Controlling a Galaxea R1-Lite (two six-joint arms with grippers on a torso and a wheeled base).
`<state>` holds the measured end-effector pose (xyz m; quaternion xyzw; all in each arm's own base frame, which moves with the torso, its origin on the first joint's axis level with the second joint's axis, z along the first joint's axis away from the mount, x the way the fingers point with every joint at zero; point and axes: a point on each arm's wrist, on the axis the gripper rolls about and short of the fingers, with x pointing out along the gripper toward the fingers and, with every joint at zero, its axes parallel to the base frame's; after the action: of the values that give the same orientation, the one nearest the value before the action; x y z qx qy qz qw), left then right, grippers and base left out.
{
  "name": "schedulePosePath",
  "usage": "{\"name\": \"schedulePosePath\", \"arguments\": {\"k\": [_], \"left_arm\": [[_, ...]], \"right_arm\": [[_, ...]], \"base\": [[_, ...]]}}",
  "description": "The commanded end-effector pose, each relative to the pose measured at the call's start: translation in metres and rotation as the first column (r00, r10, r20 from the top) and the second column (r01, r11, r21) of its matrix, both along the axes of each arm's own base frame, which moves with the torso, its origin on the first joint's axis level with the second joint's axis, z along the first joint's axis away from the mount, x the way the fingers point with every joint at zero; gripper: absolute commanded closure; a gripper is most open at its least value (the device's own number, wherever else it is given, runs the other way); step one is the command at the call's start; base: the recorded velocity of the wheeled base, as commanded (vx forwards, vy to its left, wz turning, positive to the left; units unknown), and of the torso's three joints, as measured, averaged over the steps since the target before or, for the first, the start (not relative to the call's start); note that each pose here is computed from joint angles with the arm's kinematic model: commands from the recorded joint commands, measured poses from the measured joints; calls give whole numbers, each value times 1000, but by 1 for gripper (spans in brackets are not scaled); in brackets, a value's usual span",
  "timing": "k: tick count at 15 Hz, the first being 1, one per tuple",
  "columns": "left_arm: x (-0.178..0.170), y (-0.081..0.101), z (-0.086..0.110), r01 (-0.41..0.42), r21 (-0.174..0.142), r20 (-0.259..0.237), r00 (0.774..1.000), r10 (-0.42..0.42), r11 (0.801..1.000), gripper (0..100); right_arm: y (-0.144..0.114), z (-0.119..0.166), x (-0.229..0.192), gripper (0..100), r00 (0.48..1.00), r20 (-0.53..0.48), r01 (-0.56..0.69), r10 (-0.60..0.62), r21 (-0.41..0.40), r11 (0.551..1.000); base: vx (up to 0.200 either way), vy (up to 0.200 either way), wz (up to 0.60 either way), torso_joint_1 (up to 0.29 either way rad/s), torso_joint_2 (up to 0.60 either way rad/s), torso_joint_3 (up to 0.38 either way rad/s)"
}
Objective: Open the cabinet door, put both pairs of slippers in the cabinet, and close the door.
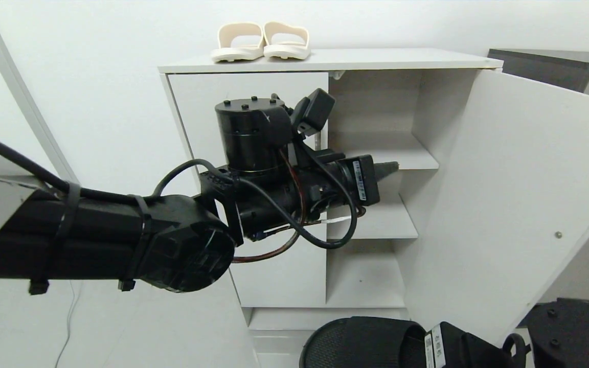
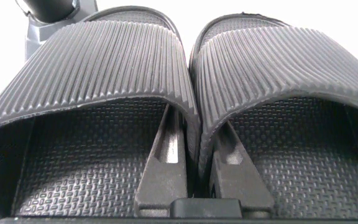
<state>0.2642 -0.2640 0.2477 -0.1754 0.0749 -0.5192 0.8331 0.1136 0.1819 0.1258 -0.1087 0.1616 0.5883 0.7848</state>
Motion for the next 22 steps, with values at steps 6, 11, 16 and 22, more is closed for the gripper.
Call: {"name": "schedulePosePath", "arguments": {"k": [6, 11, 16, 22], "left_arm": [[3, 31, 7, -197, 7, 20, 980, 196, 980, 100], [-48, 129, 50, -628, 9, 170, 768, 618, 778, 100], [-171, 228, 54, -868, 113, 212, 497, 841, 484, 100], [-262, 276, -4, -998, 63, 227, -15, 974, -30, 100]], "right_arm": [[5, -1, 18, 100, 993, 22, 115, -115, -18, 993], [31, 20, 65, 100, 840, 50, 536, -540, 70, 841], [53, 16, 128, 100, 488, 91, 858, -868, 132, 497], [52, 7, 148, 100, 366, 119, 915, -923, 133, 380]], "base": [[0, 0, 0, 0, 0, 0], [0, 0, 0, 0, 0, 0], [0, 0, 0, 0, 0, 0], [0, 0, 0, 0, 0, 0]]}}
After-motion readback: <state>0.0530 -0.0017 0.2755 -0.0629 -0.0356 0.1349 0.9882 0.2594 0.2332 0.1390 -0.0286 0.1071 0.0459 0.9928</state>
